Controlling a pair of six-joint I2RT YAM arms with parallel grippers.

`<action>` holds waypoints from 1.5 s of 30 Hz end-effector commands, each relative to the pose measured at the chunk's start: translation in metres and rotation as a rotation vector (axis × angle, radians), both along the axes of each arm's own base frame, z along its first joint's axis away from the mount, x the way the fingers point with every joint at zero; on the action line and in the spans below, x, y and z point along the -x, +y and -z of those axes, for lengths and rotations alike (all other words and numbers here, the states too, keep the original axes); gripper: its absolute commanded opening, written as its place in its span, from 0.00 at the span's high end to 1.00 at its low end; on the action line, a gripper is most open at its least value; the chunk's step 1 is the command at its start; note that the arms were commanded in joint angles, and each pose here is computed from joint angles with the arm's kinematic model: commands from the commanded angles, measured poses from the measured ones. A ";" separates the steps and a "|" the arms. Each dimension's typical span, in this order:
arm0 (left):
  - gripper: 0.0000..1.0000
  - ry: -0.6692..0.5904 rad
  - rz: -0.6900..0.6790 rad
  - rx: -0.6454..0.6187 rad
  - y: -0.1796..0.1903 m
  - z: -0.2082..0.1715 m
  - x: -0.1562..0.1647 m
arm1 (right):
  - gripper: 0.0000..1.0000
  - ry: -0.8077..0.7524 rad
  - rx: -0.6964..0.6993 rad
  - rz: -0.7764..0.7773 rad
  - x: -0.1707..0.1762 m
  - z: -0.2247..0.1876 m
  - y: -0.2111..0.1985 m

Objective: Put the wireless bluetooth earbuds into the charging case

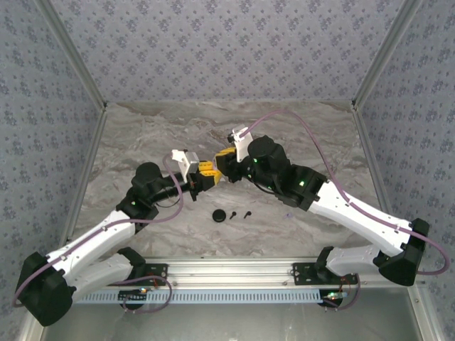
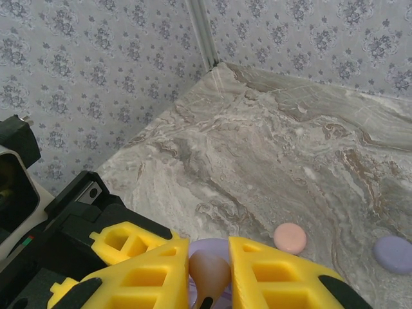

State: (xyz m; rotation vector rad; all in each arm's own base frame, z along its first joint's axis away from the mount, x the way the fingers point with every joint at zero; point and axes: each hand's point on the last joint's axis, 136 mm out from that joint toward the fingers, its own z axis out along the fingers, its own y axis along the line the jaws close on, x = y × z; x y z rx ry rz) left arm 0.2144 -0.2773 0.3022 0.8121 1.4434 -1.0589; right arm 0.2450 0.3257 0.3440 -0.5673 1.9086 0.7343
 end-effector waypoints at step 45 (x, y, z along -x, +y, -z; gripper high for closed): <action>1.00 -0.009 -0.002 0.066 -0.005 -0.023 -0.006 | 0.76 -0.012 0.051 -0.010 0.003 0.015 -0.002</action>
